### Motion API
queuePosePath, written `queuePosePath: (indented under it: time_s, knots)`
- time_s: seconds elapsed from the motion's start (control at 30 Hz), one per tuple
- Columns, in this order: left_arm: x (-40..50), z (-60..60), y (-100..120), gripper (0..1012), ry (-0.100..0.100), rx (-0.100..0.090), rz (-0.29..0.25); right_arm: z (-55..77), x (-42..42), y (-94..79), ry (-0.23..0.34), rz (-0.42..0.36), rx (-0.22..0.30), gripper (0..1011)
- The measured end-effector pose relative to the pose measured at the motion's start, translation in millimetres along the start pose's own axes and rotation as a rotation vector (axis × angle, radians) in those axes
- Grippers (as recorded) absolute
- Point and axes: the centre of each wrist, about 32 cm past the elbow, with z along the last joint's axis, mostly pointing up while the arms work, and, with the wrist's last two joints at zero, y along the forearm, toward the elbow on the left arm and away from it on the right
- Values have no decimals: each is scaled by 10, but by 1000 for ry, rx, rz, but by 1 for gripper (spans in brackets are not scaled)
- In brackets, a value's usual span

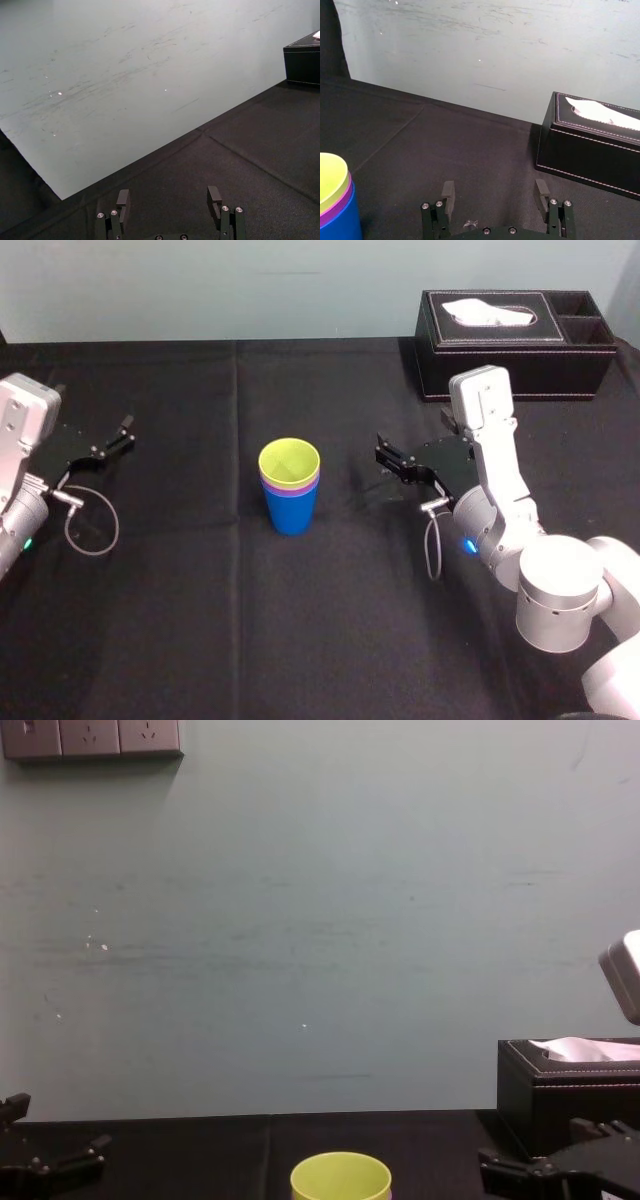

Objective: Stack the three plastic cups sequentially using one hand.

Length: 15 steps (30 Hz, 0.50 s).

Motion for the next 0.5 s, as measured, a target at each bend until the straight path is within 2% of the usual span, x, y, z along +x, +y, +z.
queuePosePath:
  time_s: [0.5]
  knots:
    - [0,0,0,1010,0,0,0,0,0,0,0,0,0,1003]
